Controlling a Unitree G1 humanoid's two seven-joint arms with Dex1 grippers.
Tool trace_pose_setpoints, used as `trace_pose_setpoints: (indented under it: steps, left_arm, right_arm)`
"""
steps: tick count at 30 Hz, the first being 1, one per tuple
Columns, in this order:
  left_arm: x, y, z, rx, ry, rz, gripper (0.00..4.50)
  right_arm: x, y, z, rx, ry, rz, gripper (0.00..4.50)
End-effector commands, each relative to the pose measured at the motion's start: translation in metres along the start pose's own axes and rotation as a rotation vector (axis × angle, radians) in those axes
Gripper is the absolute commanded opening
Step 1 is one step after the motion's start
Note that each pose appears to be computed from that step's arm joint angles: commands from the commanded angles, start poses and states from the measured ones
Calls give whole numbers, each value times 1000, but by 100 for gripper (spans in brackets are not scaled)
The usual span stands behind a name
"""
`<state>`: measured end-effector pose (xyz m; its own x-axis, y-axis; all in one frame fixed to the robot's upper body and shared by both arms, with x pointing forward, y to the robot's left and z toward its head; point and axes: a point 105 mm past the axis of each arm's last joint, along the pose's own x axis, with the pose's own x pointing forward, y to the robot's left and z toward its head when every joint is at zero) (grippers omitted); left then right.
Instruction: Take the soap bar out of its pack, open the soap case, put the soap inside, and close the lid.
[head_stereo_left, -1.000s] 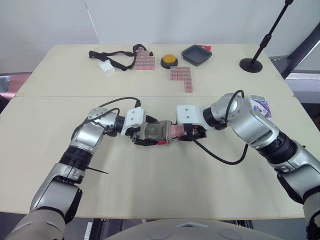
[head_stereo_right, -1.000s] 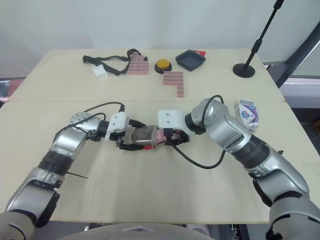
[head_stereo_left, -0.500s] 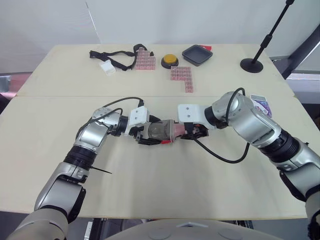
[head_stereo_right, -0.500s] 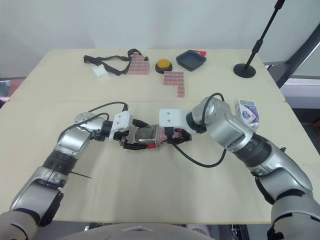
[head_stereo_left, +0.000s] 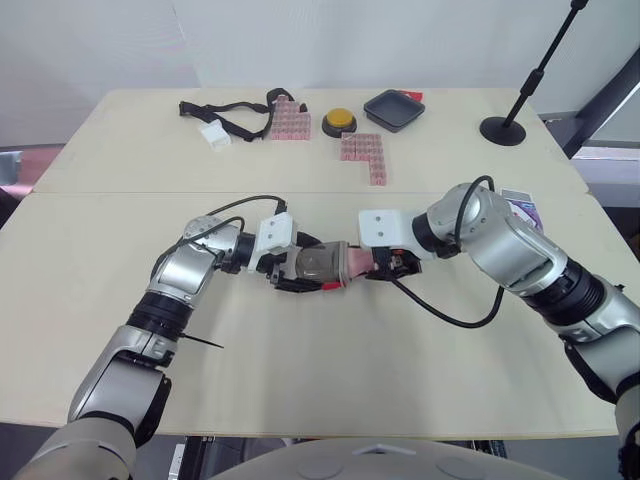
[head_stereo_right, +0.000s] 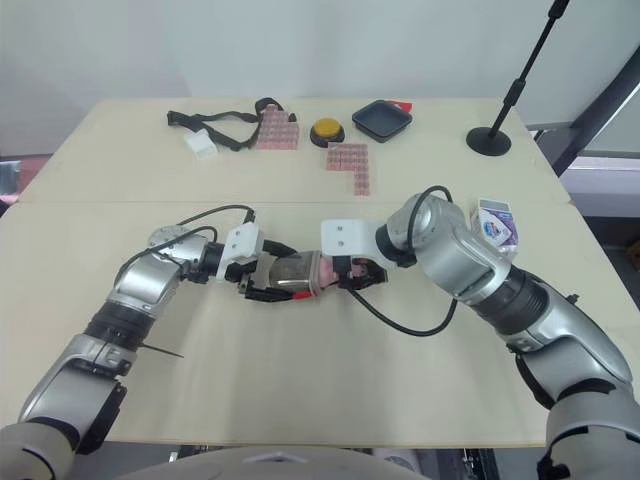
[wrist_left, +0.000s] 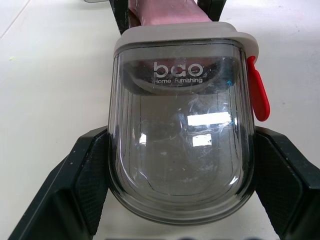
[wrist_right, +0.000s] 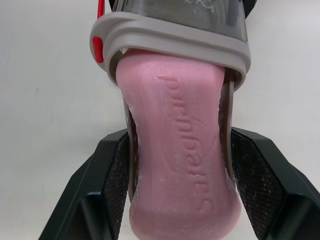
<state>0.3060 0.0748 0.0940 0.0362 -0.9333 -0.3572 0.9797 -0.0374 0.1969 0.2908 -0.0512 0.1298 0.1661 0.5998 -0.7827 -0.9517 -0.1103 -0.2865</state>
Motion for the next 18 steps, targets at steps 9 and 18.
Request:
trace_pose_setpoints:
  steps: [9,18]
  left_arm:
    - [2,6,10,78,-6,33,348]
    - [5,4,8,84,17,13,348]
  right_arm:
    - [-3,3,7,-50,56,28,253]
    - [-4,-1,2,-71,116,11,253]
